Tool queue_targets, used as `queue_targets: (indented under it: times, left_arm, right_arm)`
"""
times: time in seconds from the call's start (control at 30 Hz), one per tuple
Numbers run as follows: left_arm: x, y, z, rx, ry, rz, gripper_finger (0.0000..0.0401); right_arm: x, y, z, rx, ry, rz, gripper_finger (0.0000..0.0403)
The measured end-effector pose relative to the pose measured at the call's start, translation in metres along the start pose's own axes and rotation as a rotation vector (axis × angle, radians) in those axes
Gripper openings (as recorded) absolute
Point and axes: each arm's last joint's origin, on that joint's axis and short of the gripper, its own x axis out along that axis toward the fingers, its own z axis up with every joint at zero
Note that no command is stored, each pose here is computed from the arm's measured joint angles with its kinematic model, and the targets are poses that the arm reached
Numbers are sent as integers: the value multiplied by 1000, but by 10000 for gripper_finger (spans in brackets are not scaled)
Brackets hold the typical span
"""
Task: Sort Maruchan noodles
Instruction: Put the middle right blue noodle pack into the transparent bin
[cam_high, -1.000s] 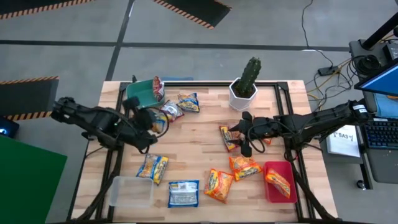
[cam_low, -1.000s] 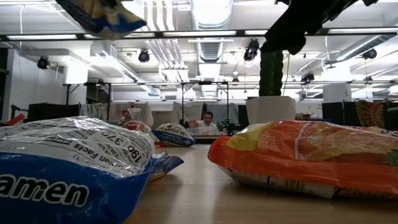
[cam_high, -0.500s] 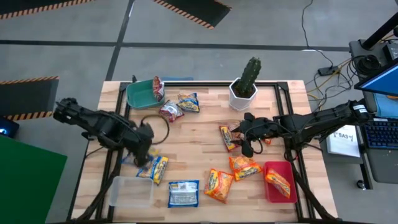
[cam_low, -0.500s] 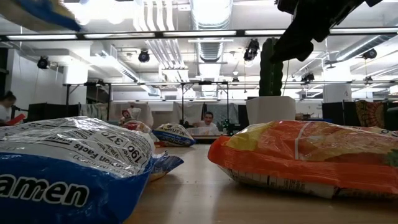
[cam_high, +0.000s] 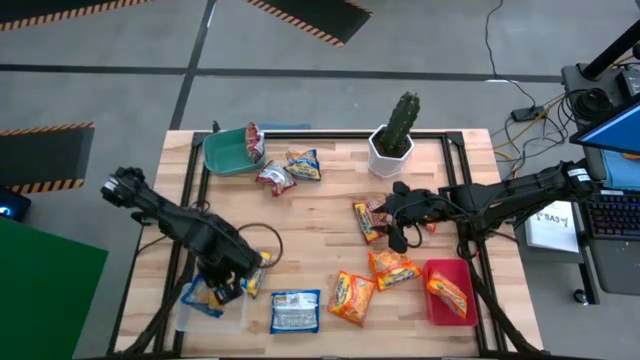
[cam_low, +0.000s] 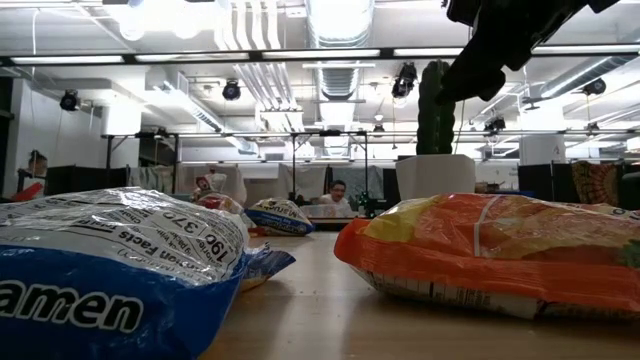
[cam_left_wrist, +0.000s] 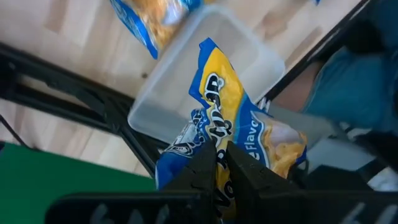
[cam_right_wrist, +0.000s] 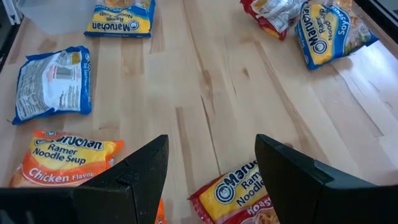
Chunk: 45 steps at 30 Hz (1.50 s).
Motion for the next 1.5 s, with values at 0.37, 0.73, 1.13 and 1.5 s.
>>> queue_targets:
  times: [0.37, 0.73, 1.13, 1.5]
  left_arm:
    - [57, -20, -8, 46, 119, 200, 6]
    - [105, -6, -6, 23, 187, 375, 6]
    - [116, -12, -5, 122, 212, 285, 6]
    - [128, -14, -11, 188, 264, 278, 6]
  right_arm:
    - [0, 0, 0, 0, -3, 1, 228]
    - [0, 0, 2, 3, -18, 5, 228]
    - [0, 0, 2, 6, -19, 4, 228]
    - [0, 0, 2, 16, -19, 4, 228]
